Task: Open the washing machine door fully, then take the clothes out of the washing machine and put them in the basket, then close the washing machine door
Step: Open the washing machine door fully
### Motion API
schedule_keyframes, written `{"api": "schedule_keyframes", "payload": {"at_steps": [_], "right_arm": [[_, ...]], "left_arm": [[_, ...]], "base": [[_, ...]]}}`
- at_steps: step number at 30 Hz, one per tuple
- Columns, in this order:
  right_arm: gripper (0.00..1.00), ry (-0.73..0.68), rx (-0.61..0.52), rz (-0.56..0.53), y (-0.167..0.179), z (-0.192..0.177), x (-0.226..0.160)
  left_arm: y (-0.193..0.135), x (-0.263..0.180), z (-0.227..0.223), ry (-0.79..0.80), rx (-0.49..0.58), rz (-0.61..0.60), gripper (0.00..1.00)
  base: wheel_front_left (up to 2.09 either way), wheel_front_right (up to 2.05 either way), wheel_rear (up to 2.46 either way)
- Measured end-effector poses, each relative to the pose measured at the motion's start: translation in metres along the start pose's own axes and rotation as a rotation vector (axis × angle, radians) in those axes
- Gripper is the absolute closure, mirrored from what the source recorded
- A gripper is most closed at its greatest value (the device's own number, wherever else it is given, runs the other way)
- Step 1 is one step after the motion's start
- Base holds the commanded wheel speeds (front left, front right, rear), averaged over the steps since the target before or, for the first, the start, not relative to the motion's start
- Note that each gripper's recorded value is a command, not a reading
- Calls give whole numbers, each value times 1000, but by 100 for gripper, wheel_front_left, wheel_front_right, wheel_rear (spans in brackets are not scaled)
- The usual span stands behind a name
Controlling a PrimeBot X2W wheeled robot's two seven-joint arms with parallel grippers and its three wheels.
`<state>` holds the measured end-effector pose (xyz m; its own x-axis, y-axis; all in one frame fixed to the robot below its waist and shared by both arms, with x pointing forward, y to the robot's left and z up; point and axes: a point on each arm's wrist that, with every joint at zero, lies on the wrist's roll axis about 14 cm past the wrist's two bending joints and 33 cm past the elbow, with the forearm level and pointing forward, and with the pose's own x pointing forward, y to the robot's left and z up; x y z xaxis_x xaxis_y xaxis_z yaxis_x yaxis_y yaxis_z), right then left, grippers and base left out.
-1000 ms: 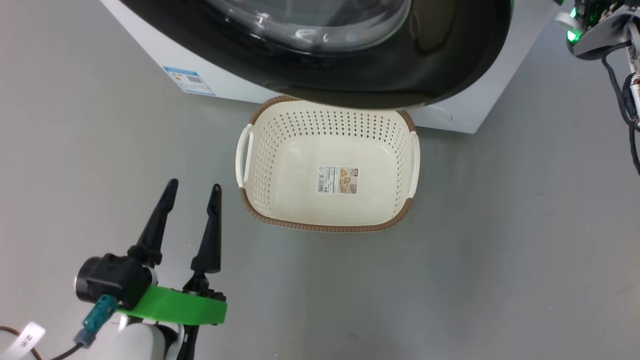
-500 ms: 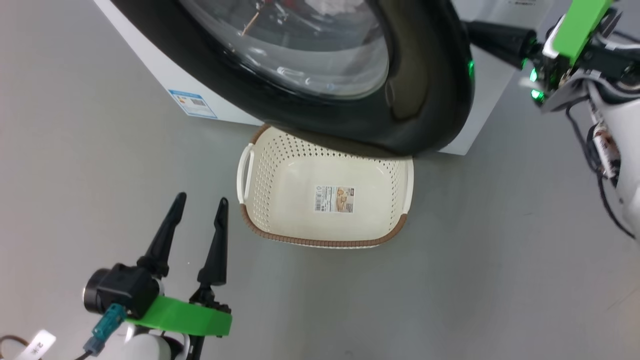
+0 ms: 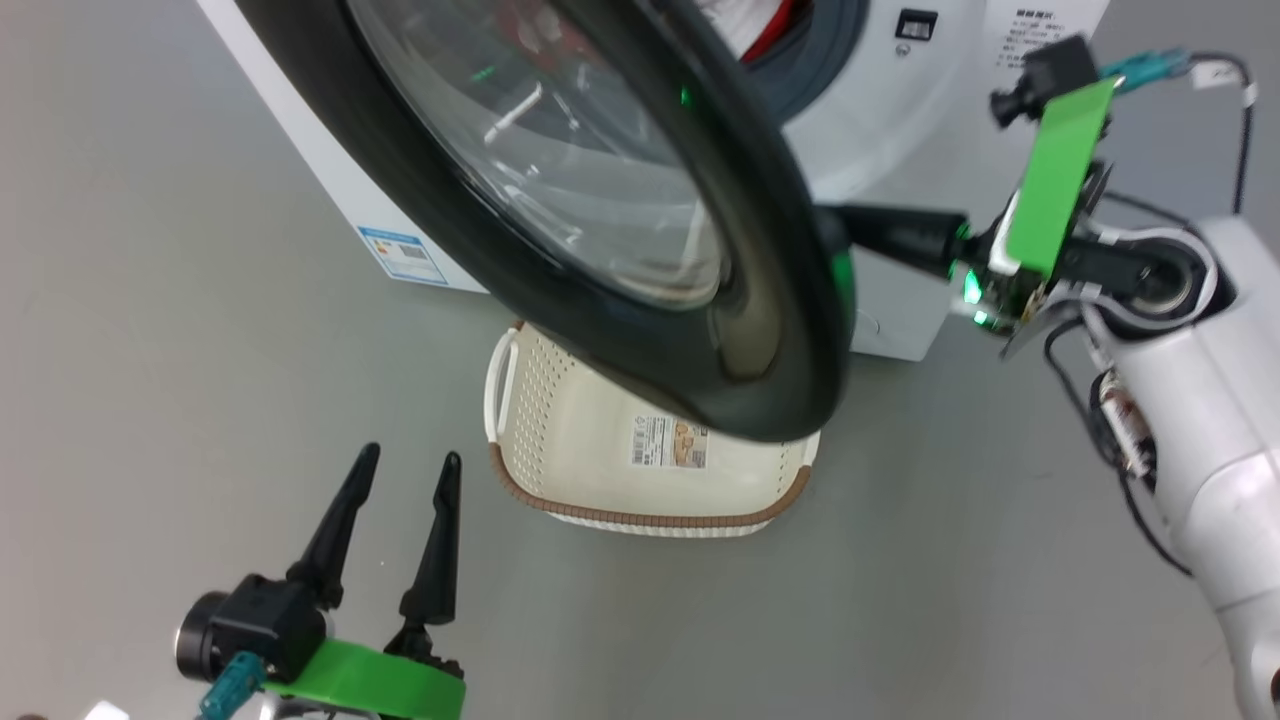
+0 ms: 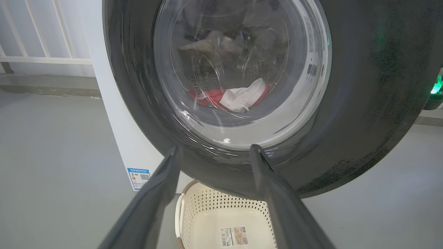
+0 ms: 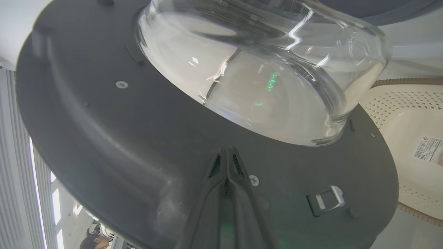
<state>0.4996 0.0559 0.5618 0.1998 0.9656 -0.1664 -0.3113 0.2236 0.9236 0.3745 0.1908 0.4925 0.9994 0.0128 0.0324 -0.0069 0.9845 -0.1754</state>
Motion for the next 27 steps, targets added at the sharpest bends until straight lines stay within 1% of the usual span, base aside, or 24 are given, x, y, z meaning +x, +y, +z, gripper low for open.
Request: {"api": "schedule_keyframes", "payload": {"at_steps": [2, 4, 12, 19, 27], "right_arm": [[100, 16, -5, 4, 2, -6, 1], [100, 53, -13, 25, 9, -23, 6], [100, 143, -31, 83, 27, -61, 22], [100, 200, -34, 133, 41, -84, 37], [100, 280, -64, 174, 58, -111, 56]], "left_arm": [[1, -2, 0, 1, 0, 3, 0], [2, -8, 1, -2, -1, 10, 0], [10, -22, 5, -9, 6, 41, 0], [19, -31, 11, -25, 13, 77, 0], [31, -46, 13, -28, 17, 127, 0]], "base": [[0, 0, 0], [0, 0, 0], [0, 0, 0], [0, 0, 0], [0, 0, 0]]}}
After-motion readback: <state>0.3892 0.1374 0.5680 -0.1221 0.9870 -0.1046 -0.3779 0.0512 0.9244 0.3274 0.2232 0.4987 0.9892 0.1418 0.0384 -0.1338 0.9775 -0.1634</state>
